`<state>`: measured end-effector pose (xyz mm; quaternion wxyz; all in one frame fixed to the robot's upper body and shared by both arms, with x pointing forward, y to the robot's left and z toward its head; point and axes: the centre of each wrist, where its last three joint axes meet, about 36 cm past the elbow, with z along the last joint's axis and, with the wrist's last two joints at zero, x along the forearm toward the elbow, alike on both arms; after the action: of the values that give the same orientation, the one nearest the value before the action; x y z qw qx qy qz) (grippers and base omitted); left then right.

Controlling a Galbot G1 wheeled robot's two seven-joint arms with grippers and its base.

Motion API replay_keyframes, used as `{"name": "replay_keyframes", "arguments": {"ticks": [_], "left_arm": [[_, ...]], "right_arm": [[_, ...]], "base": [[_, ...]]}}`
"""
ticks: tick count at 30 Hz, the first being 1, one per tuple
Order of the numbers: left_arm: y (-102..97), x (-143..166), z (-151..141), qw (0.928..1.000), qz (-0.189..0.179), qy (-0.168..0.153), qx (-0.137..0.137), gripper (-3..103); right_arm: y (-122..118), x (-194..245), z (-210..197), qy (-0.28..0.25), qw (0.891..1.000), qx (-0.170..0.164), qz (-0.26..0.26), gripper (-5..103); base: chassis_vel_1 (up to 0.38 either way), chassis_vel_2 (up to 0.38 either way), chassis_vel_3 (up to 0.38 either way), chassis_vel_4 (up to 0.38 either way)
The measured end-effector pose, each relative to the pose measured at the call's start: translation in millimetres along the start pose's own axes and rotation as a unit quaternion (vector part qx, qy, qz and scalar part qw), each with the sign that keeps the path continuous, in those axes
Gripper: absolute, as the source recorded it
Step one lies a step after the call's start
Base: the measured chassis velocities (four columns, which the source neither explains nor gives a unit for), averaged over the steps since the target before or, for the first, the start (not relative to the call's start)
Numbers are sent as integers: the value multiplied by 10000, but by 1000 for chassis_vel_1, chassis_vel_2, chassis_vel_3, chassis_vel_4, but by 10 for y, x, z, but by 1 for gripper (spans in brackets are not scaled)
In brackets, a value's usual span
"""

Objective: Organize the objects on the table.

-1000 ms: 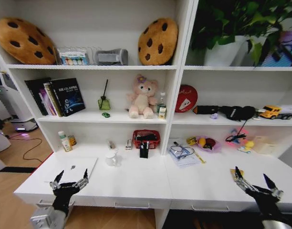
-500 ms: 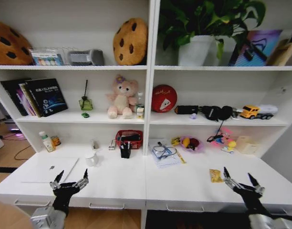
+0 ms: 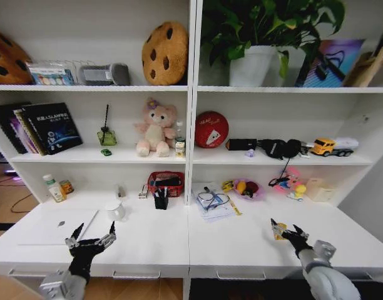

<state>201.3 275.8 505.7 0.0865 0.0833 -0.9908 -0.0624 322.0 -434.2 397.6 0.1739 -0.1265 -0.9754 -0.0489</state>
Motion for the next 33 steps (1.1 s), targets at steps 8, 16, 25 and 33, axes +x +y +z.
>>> {"name": "replay_keyframes", "arguments": {"ticks": [8, 16, 25, 33], "left_arm": [[0, 0, 0, 10000, 1, 1, 0, 100], [0, 0, 0, 10000, 1, 0, 0, 100], [0, 0, 0, 10000, 1, 0, 0, 100], [0, 0, 0, 10000, 2, 0, 0, 100]], "right_arm": [[114, -27, 169, 293, 9994, -114, -111, 100], [150, -46, 330, 432, 9989, -188, -23, 100], [54, -88, 454, 485, 9986, -118, 143, 100], [56, -142, 464, 537, 9985, -50, 127, 85]], "base": [[0, 0, 0, 0], [0, 0, 0, 0], [0, 0, 0, 0], [0, 0, 0, 0]]}}
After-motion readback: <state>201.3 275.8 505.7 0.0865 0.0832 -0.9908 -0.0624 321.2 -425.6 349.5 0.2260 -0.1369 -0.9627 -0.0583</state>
